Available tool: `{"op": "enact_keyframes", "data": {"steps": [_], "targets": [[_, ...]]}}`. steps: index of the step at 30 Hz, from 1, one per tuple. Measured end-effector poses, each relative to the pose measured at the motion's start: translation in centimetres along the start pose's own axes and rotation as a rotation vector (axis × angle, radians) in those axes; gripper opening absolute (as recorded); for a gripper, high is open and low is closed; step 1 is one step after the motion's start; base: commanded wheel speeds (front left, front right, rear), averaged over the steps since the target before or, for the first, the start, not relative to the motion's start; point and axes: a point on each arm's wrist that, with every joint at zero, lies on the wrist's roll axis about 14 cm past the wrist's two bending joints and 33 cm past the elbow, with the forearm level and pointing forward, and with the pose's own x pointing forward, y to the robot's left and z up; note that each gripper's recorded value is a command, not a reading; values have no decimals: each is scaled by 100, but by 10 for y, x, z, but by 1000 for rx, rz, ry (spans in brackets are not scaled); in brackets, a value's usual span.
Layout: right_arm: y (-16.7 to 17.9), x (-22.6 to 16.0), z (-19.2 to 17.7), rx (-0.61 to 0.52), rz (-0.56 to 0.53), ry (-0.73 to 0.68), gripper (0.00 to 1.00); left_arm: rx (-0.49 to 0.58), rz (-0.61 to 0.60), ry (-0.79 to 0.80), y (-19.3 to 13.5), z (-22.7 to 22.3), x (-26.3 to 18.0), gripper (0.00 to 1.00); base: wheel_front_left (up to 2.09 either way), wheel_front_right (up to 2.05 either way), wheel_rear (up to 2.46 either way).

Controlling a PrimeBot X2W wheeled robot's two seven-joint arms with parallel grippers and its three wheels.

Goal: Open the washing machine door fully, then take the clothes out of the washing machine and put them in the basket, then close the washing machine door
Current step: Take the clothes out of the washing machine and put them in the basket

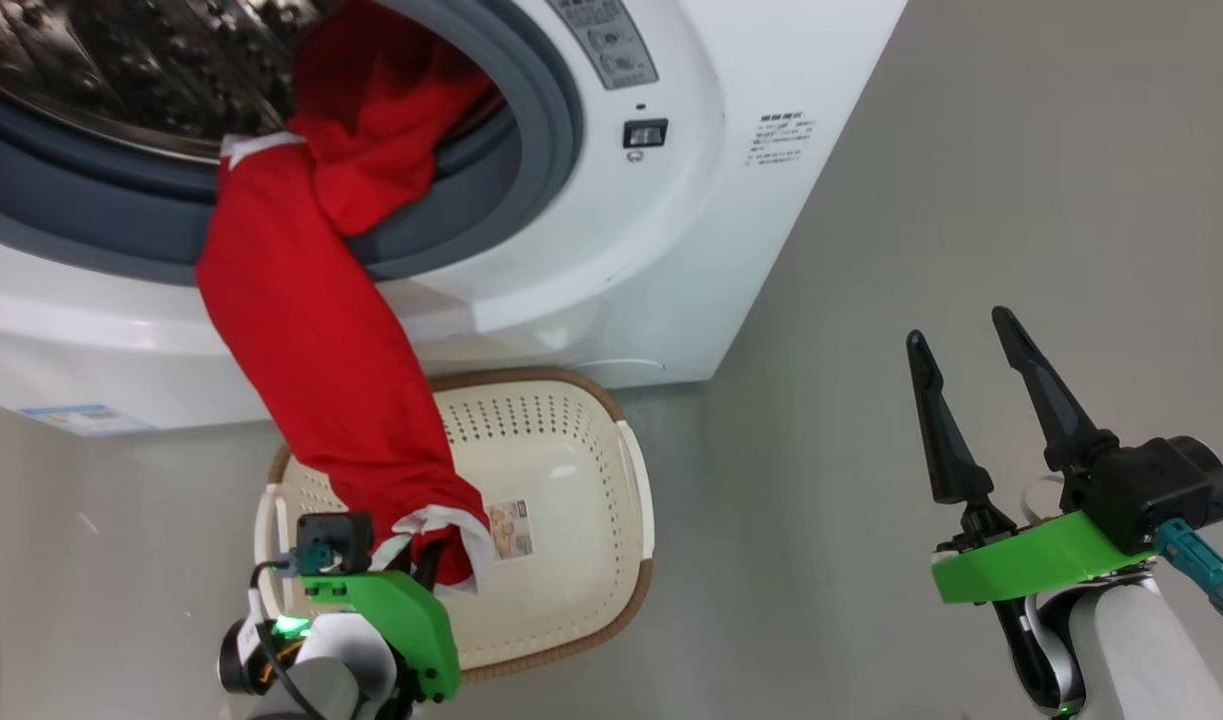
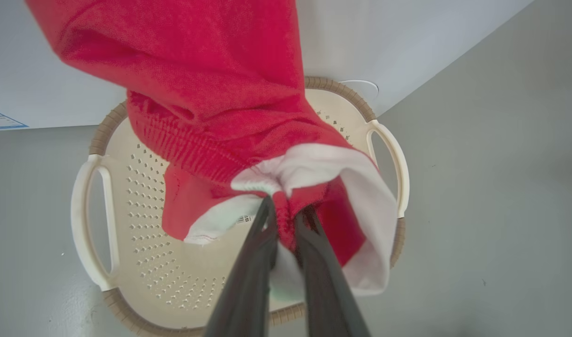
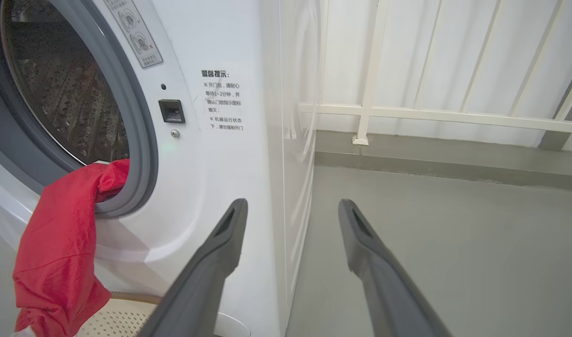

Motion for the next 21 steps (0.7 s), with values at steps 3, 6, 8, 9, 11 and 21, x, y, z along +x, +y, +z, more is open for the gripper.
{"op": "enact_keyframes", "data": {"steps": [3, 6, 8, 9, 11, 21], "targets": [[-3, 2, -7, -2, -7, 16, 100, -17, 5, 56, 2, -13, 8, 0, 0, 0, 0], [-6, 7, -12, -4, -12, 26, 100, -21, 9, 96, 5, -22, 16, 0, 0, 0, 0], [-7, 8, -17, -5, -15, 37, 100, -33, 12, 122, 7, -28, 21, 0, 0, 0, 0], [-8, 9, -20, -6, -17, 44, 100, -48, 12, 136, 8, -31, 23, 0, 0, 0, 0], [-9, 11, -23, -7, -18, 52, 100, -68, 20, 172, 10, -41, 26, 0, 0, 0, 0], [-17, 21, -40, -16, -30, 82, 100, -91, 25, 277, 12, -71, 41, 0, 0, 0, 0]]}}
